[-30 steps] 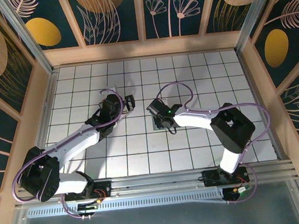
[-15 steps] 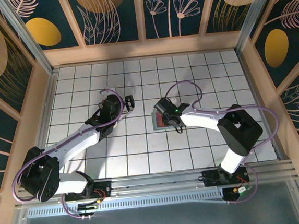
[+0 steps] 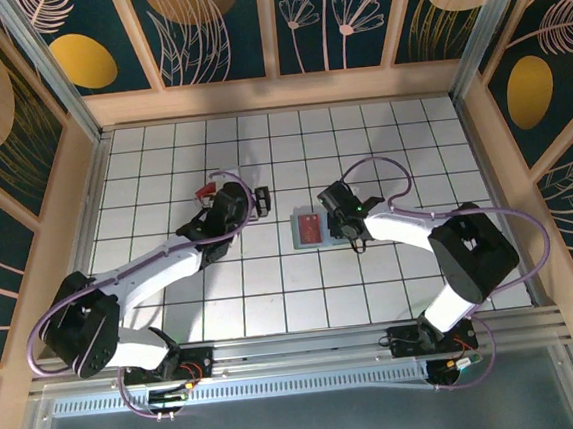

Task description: Take the credit cards out of the card holder

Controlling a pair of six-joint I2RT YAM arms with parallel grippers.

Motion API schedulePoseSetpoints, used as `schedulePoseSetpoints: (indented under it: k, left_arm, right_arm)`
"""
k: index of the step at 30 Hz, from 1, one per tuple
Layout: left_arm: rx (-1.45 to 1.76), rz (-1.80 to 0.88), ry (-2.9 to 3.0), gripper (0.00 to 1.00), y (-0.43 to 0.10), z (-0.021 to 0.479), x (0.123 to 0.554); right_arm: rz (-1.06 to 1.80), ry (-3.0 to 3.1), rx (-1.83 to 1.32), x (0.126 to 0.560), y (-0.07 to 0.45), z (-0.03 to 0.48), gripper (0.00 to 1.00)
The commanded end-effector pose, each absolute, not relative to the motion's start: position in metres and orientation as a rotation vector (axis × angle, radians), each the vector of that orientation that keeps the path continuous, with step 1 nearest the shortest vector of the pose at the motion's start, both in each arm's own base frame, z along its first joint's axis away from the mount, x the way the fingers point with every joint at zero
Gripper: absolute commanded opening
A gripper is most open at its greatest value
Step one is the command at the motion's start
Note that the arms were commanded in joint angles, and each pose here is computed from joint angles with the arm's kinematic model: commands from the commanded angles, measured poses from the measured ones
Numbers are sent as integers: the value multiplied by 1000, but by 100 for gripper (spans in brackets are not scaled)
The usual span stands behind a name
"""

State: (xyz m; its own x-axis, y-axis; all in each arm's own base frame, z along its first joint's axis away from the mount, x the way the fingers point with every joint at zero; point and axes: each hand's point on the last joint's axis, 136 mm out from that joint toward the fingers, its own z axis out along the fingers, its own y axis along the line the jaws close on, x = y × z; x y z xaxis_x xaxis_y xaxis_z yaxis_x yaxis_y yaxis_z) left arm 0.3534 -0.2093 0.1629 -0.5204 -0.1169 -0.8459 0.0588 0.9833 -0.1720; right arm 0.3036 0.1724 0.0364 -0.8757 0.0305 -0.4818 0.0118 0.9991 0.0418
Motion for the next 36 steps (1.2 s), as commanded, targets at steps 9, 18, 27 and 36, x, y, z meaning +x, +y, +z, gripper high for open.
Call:
schedulePoseSetpoints:
  k: [9,18,27,36]
  left_arm:
    - [82,-201,2199,99,-260,123,339]
    - [126,-217,2218,99,-277,108,340]
    - [173,-267,2259,99,-293,90,339]
    - [213,-221,2323,99,-298,54,340]
  right_arm:
    - [156,2588,142,309,161,56,33]
    - [257,2508,185,317,162,92,29]
    - [584,2500,96,318,208,104,25]
    - [702,2560,34,315,231,84,20]
